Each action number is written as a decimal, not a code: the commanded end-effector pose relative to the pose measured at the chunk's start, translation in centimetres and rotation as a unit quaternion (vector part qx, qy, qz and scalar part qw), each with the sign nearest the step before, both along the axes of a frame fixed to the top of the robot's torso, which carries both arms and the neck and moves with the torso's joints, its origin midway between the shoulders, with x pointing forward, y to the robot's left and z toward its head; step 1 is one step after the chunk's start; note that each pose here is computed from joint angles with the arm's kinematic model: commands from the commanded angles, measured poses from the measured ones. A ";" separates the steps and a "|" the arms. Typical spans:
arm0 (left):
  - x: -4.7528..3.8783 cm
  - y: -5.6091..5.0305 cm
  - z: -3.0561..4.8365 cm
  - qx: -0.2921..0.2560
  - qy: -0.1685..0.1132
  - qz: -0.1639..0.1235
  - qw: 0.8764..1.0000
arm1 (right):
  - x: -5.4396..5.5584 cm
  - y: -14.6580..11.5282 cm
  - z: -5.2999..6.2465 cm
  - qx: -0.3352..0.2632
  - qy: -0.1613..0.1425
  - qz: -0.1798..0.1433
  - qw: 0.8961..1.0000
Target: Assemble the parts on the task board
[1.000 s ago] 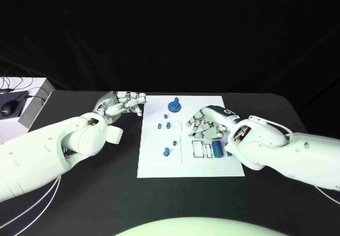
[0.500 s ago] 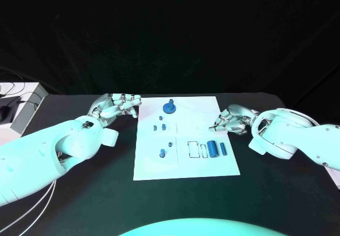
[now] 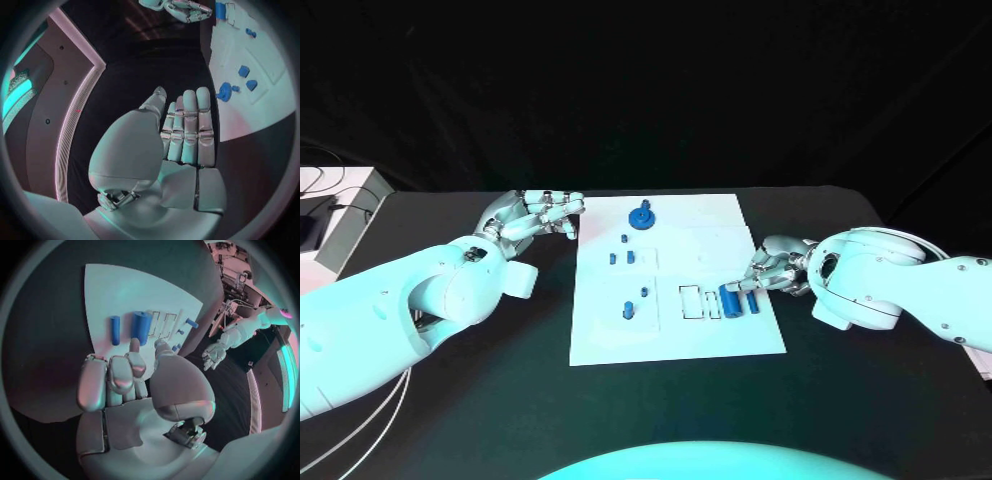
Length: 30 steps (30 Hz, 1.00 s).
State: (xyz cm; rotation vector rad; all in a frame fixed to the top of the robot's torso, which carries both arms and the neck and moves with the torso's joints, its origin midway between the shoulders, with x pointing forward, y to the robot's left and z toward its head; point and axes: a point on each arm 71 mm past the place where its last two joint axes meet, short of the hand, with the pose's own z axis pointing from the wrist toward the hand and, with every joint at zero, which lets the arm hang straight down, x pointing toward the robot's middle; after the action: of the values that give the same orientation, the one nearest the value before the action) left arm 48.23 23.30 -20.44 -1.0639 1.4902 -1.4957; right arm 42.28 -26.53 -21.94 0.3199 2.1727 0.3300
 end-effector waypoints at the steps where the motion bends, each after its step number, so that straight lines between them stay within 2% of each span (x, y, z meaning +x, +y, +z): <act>1: -0.06 -0.2 -0.01 -0.006 0.001 -0.008 1.000 | -0.4 0.1 -0.3 -0.034 0.016 -0.005 0.999; 11: -0.07 -0.1 -0.03 -0.005 0.002 -0.007 1.000 | -0.4 0.3 -0.6 -0.056 0.016 0.006 0.998; 18: -0.08 0.0 -0.03 -0.004 0.002 -0.006 1.000 | -0.3 0.5 -1.3 -0.076 0.014 0.018 0.997; 30: -0.09 0.0 -0.05 -0.003 0.004 -0.006 1.000 | -0.2 2.1 -2.8 -0.076 0.011 0.029 0.997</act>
State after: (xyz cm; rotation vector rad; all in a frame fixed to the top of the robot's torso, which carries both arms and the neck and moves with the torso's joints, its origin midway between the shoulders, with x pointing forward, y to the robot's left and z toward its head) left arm 48.21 23.50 -20.49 -1.0669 1.4935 -1.4904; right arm 42.04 -24.37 -24.65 0.2025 2.2274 0.2147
